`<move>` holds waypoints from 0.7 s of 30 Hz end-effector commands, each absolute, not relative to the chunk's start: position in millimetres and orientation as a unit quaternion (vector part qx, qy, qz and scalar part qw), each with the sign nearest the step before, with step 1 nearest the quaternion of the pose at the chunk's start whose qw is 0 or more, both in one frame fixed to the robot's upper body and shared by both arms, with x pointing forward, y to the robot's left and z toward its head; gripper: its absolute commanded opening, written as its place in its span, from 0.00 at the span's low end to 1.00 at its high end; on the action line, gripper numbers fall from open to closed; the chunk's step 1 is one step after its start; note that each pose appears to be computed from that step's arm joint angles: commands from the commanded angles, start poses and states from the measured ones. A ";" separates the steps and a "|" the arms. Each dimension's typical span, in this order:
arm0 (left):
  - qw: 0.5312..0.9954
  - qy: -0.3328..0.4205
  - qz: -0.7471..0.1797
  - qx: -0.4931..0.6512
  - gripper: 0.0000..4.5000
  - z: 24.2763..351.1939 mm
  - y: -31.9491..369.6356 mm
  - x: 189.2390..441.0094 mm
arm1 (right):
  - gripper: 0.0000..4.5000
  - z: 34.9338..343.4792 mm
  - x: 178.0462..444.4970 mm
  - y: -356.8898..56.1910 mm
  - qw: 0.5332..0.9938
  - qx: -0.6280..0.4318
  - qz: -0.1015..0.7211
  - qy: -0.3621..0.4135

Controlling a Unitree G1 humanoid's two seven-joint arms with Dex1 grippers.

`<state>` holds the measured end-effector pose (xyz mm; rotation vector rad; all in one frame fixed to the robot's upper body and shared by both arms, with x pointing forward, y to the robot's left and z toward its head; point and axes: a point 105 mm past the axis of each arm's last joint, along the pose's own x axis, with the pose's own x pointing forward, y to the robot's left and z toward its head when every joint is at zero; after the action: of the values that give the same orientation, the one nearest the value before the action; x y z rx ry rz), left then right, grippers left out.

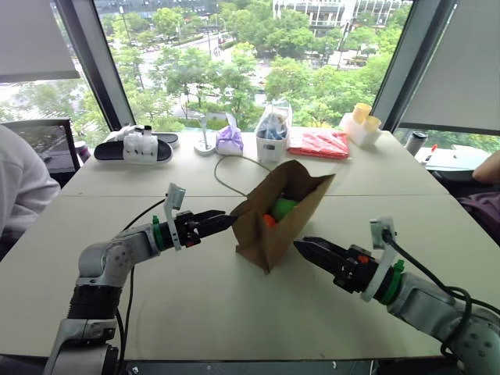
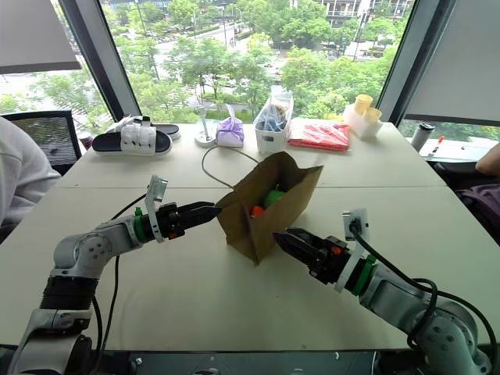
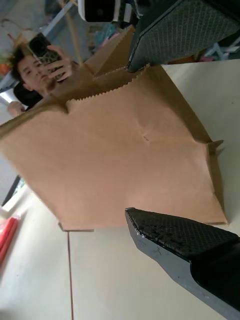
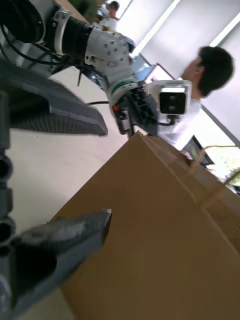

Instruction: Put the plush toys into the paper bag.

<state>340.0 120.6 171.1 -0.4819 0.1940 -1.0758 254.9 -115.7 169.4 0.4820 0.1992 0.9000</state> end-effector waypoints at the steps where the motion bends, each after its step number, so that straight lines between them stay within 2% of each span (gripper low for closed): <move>1: 0.826 0.053 -0.510 -0.233 0.99 189.4 119.7 340.6 | 0.10 172.6 264.3 -112.9 0.872 0.219 0.430 0.084; 2: 0.826 0.053 -0.512 -0.231 0.99 189.4 118.3 338.6 | 0.01 172.5 266.7 -112.8 0.873 0.217 0.429 0.084; 6: 0.819 0.042 -0.524 -0.230 0.99 195.6 115.4 328.2 | 0.01 169.4 278.6 -114.7 0.883 0.204 0.414 0.086; 11: 0.834 0.006 -0.499 -0.237 0.99 211.3 123.3 332.3 | 0.01 169.9 280.6 -110.3 0.880 0.202 0.421 0.088; 14: 0.823 -0.005 -0.518 -0.232 0.99 221.9 121.0 321.5 | 0.01 169.0 280.0 -104.8 0.876 0.199 0.429 0.093; 17: 0.816 0.025 -0.544 -0.193 0.99 209.3 112.4 306.8 | 0.01 168.9 283.2 -102.7 0.876 0.200 0.429 0.093; 21: 0.825 0.043 -0.546 -0.138 0.99 191.7 104.2 299.4 | 0.01 169.6 287.0 -99.9 0.875 0.200 0.430 0.093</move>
<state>303.3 108.4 181.5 -0.3580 0.1425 -1.1343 287.3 -103.6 161.8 0.4227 0.2225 0.8747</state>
